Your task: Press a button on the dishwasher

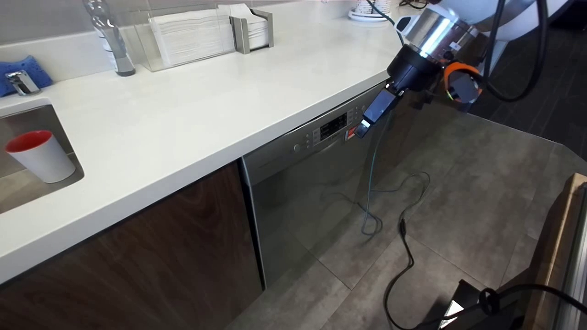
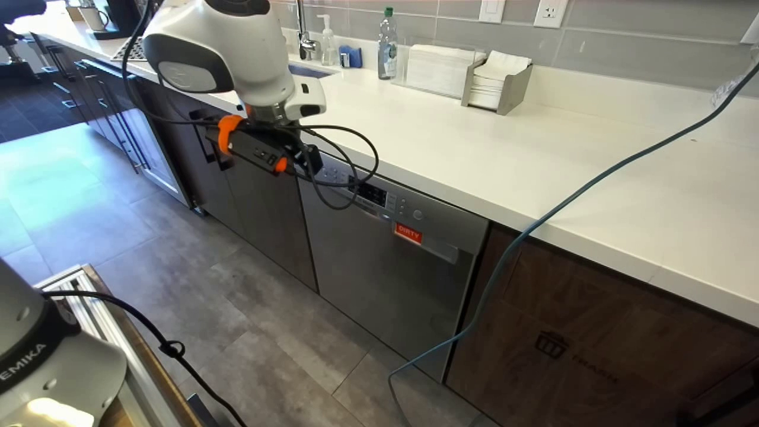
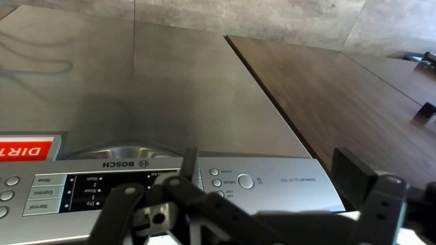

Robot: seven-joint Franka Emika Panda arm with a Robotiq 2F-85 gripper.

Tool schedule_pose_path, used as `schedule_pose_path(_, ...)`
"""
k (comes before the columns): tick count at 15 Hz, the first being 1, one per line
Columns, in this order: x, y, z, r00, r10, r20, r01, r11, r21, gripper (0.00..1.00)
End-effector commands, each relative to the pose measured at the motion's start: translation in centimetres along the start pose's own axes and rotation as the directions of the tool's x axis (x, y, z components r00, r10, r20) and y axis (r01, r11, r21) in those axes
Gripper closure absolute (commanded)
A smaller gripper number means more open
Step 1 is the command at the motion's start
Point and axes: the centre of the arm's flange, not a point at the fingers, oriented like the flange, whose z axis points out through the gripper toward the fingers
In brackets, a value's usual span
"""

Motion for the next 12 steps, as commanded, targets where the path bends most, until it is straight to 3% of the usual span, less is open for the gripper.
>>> schedule_pose_path(1, 1.5, 1.3, 4.6, 0.999, -0.012, -0.046, 0.011, 1.0, -0.019, 0.0)
schedule_pose_path(6, 2.9, 2.2, 7.3, 0.998, -0.027, -0.052, 0.025, 0.999, -0.039, 0.0)
schedule_pose_path(7, 3.0, 2.4, 7.7, 0.998, -0.028, -0.056, 0.025, 0.998, -0.055, 0.25)
schedule_pose_path(8, 3.0, 2.6, 8.1, 0.998, -0.029, -0.057, 0.025, 0.997, -0.068, 0.26)
schedule_pose_path(12, 3.5, 3.0, 9.0, 0.996, -0.032, -0.079, 0.024, 0.994, -0.106, 0.56)
